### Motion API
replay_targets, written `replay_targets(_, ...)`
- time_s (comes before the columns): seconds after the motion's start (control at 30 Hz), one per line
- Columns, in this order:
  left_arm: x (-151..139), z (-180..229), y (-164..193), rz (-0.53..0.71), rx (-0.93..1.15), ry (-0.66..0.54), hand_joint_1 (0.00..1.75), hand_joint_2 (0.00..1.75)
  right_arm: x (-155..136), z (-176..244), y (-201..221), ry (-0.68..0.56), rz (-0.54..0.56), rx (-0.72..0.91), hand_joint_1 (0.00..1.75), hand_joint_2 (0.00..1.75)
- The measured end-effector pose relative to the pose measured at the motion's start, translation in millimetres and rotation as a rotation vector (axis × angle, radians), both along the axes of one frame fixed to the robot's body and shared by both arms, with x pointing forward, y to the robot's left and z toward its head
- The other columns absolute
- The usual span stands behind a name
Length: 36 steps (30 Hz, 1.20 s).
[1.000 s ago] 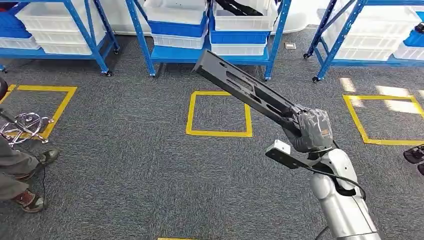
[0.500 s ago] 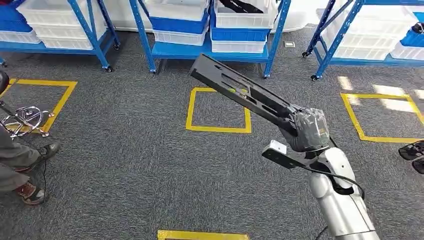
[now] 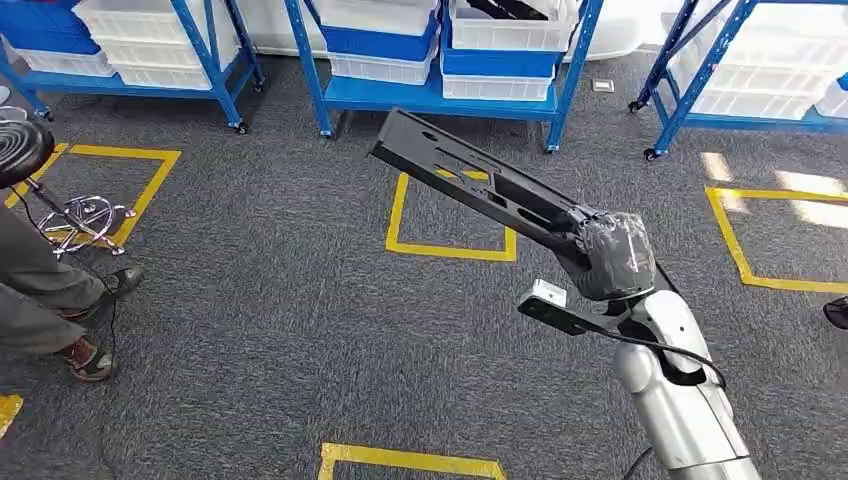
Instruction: Take the parts from the cabinet and place them on the table.
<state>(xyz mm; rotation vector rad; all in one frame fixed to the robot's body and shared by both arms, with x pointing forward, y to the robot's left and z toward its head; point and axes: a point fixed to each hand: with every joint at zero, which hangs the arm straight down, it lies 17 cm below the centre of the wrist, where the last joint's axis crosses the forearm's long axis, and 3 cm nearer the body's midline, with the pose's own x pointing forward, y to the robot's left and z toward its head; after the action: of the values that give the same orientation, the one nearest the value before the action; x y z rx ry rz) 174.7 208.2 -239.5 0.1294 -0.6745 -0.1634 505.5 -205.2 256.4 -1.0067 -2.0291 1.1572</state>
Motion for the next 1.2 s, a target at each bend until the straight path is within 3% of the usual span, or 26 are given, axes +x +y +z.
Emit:
replay_targets(0.57,2.2,-0.5,10.3,0.015,0.018,-0.002,0.00,1.75,-3.5,1.9,7.2,-0.006,0.025,0.022,1.69,1.75)
replay_targets(0.77,-0.2,-2.0,19.8,0.030,0.044,0.003,0.00,1.75,-22.7,-18.9,4.5,0.000,0.039,0.046,1.69,1.75)
replay_targets(1.0,2.5,-2.3,43.2,0.064,0.075,-0.006,0.00,1.75,-30.4,-13.0,7.9,-0.021,0.063,0.064,1.69,1.75)
replay_targets(1.2,10.5,-0.5,42.4,0.062,0.063,-0.012,0.00,1.75,-33.1,-16.0,15.2,-0.015,0.072,0.070,1.69,1.75)
